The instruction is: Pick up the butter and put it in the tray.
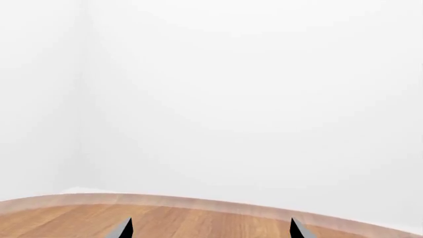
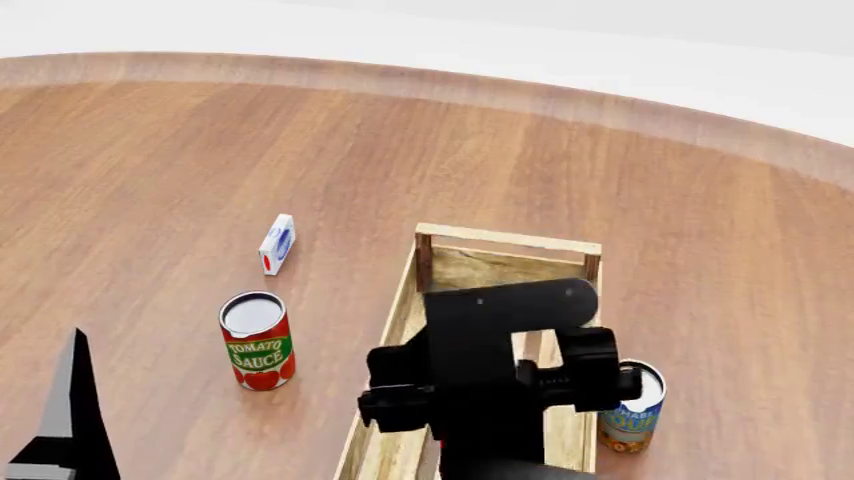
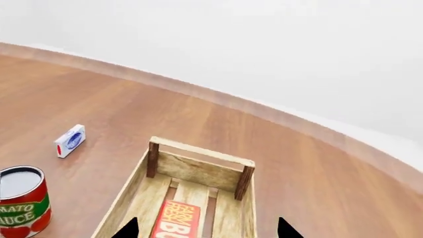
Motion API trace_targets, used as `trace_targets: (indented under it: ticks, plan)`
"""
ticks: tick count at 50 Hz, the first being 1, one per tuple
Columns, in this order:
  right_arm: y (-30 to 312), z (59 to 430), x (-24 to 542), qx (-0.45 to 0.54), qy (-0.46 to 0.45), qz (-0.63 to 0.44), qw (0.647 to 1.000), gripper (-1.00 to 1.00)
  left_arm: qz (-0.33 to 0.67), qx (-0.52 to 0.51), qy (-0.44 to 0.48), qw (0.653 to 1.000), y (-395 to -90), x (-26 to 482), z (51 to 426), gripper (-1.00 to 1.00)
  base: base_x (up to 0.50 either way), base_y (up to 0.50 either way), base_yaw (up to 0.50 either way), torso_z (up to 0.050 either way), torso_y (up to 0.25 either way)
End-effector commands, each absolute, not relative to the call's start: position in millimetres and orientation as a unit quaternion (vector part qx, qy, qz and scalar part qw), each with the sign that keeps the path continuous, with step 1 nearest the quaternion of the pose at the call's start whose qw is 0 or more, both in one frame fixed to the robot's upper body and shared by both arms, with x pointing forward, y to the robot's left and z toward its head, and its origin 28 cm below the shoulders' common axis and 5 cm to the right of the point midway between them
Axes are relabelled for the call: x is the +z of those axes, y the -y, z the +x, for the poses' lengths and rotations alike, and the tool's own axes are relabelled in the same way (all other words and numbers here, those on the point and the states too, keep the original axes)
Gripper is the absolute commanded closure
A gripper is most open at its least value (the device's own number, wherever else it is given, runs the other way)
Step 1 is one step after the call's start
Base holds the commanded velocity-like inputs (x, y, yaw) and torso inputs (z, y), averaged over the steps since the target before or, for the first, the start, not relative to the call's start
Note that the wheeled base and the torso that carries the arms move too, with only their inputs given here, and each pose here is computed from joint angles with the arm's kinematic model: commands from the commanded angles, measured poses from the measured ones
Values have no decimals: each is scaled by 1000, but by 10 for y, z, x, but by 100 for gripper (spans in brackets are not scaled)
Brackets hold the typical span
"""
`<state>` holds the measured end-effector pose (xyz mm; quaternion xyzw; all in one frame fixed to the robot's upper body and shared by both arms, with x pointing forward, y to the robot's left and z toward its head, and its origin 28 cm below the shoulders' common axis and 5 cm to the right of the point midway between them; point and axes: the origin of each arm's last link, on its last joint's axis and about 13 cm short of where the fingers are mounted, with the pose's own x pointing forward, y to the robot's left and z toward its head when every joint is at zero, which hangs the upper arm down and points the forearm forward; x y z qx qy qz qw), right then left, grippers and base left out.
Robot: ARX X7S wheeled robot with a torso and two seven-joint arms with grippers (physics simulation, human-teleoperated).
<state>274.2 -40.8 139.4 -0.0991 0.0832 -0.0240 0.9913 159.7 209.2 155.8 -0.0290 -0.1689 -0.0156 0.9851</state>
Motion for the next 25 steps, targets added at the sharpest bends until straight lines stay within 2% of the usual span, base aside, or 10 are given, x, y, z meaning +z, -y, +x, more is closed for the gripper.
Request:
trace_targets:
  ticks: [1, 15, 25]
  plan:
    - [519, 2437, 1182, -20, -14, -146, 989, -100, -26, -19, 166, 986, -2075, 1545, 1591, -100, 0, 0, 0, 0, 0]
    - [537, 2051, 849, -70, 69, -183, 978, -100, -18, -26, 162, 986, -2048, 1510, 1593, -100, 0, 0, 0, 0, 0]
    - [499, 1830, 668, -47, 109, -187, 975, -100, -15, -29, 159, 987, -2030, 1495, 1593, -100, 0, 0, 0, 0, 0]
